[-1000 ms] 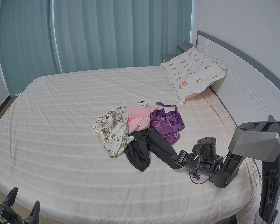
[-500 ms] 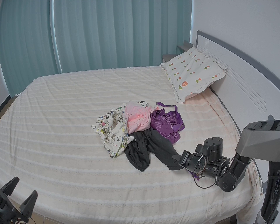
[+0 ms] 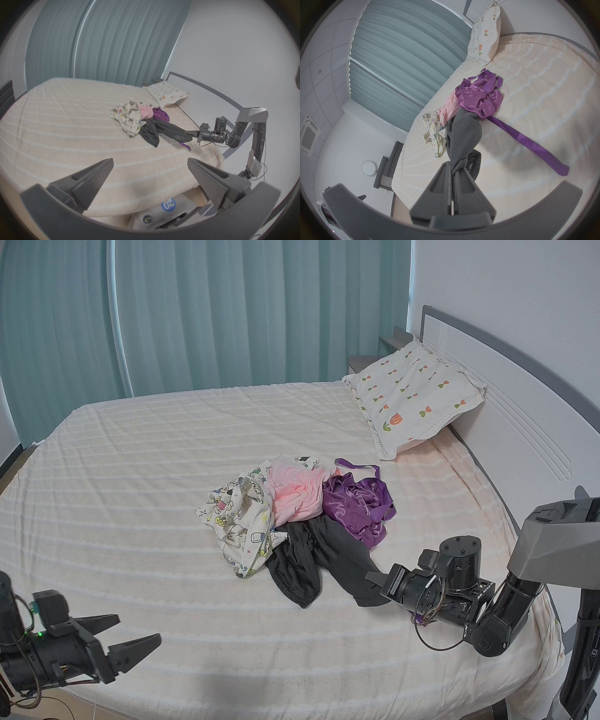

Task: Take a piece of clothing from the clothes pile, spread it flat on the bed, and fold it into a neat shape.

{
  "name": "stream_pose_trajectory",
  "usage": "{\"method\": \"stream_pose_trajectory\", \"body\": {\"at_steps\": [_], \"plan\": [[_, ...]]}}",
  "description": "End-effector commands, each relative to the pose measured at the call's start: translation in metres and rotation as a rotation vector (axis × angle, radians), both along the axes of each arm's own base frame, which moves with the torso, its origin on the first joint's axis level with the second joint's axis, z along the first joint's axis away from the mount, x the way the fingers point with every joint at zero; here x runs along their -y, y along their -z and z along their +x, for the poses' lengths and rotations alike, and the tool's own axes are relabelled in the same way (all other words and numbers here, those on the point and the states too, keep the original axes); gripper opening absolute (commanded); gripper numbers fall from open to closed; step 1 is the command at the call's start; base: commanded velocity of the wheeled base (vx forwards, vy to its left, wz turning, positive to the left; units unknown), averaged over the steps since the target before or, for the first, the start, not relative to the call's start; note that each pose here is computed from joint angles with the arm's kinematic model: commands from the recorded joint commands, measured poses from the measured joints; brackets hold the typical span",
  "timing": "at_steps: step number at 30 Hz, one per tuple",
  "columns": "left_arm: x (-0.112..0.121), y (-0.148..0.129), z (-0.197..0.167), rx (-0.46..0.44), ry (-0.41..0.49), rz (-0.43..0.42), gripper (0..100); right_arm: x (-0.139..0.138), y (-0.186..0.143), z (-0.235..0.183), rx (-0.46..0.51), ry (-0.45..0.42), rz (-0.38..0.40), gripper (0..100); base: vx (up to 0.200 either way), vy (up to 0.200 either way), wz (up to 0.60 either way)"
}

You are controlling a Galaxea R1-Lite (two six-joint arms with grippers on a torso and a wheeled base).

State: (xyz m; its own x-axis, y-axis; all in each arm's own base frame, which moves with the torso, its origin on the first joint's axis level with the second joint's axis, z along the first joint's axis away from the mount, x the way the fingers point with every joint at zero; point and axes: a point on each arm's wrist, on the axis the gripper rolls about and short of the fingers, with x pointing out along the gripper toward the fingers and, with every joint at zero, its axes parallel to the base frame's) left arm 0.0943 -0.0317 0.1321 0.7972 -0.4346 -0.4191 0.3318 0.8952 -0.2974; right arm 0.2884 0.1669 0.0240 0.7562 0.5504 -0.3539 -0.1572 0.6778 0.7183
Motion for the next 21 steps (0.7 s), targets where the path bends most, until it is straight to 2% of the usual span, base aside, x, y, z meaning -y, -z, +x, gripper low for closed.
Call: {"method": "stream_pose_trajectory", "body": {"at_steps": [1,4,9,11,21], "plan": [[0.056,0.05,0.082,-0.309,0.053,-0.071,100,0.005,0.0,-0.015,0.01,-0.013,0.003,0,0.0,0.0,0.0],[0.077,0.064,0.107,-0.355,0.037,-0.108,100,0.006,-0.002,-0.018,0.017,-0.014,0.006,0,0.0,0.0,0.0],[0.099,0.084,0.134,-0.392,-0.005,-0.092,100,0.007,-0.002,-0.02,0.014,-0.014,0.007,0,0.0,0.0,0.0],[0.116,0.097,0.152,-0.414,-0.036,-0.099,100,0.009,-0.003,-0.024,0.01,-0.015,0.005,0,0.0,0.0,0.0],[0.154,0.131,0.201,-0.415,-0.061,-0.118,100,0.008,-0.006,-0.045,0.02,-0.06,0.015,0,0.0,0.0,0.0]]}}
